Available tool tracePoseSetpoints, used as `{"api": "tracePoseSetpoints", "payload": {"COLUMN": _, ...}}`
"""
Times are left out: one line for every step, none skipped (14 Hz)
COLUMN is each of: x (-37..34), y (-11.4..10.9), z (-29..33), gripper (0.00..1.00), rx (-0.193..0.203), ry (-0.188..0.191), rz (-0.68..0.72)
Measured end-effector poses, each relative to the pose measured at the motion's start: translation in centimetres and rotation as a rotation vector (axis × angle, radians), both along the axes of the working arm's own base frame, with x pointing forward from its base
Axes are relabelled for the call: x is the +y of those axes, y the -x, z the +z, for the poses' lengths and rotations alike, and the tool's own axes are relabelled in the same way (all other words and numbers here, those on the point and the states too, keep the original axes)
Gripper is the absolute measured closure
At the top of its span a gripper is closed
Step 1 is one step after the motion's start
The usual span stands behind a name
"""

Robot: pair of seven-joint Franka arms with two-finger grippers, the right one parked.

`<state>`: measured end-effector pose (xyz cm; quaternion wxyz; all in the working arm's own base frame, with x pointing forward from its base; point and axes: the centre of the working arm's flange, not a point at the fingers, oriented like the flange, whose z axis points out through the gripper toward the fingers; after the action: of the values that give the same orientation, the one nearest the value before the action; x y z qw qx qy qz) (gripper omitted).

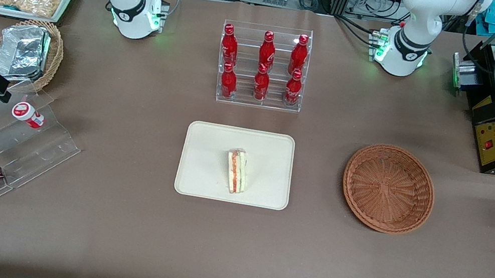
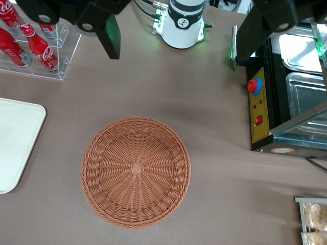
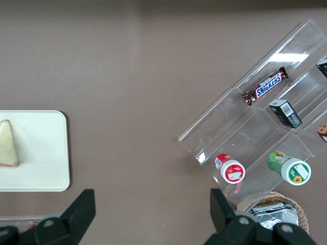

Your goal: Place sandwich from basket to tray

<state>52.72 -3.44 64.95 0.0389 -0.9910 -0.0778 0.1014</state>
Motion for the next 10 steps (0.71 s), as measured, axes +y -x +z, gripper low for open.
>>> {"api": "tracePoseSetpoints", "payload": {"x": -0.1, "y": 0.2, "z": 0.3, "gripper": 0.00, "rx": -0.002, "ry": 0.000, "rz": -0.005}}
{"api": "tracePoseSetpoints", "payload": {"x": -0.2, "y": 0.5, "z": 0.6, "gripper": 0.00, "rx": -0.006, "ry": -0.001, "rz": -0.007}}
{"api": "tracePoseSetpoints", "payload": {"x": -0.3, "y": 0.6, "z": 0.8, "gripper": 0.00, "rx": -0.009, "ry": -0.002, "rz": -0.010}}
{"api": "tracePoseSetpoints", "payload": {"x": -0.4, "y": 0.8, "z": 1.0, "gripper": 0.00, "rx": -0.010, "ry": -0.002, "rz": -0.017}}
{"api": "tracePoseSetpoints", "payload": {"x": -0.7, "y": 1.0, "z": 1.1, "gripper": 0.00, "rx": -0.010, "ry": -0.001, "rz": -0.028}}
{"api": "tracePoseSetpoints", "payload": {"x": -1.1, "y": 1.0, "z": 1.1, "gripper": 0.00, "rx": -0.011, "ry": -0.001, "rz": -0.035}}
{"api": "tracePoseSetpoints", "payload": {"x": -1.3, "y": 1.0, "z": 1.1, "gripper": 0.00, "rx": -0.011, "ry": -0.001, "rz": -0.039}}
{"api": "tracePoseSetpoints", "payload": {"x": -1.2, "y": 1.0, "z": 1.1, "gripper": 0.00, "rx": -0.011, "ry": -0.001, "rz": -0.038}}
{"api": "tracePoseSetpoints", "payload": {"x": -1.0, "y": 1.0, "z": 1.1, "gripper": 0.00, "rx": -0.011, "ry": -0.001, "rz": -0.034}}
{"api": "tracePoseSetpoints", "payload": {"x": -0.8, "y": 1.0, "z": 1.1, "gripper": 0.00, "rx": -0.011, "ry": -0.001, "rz": -0.030}}
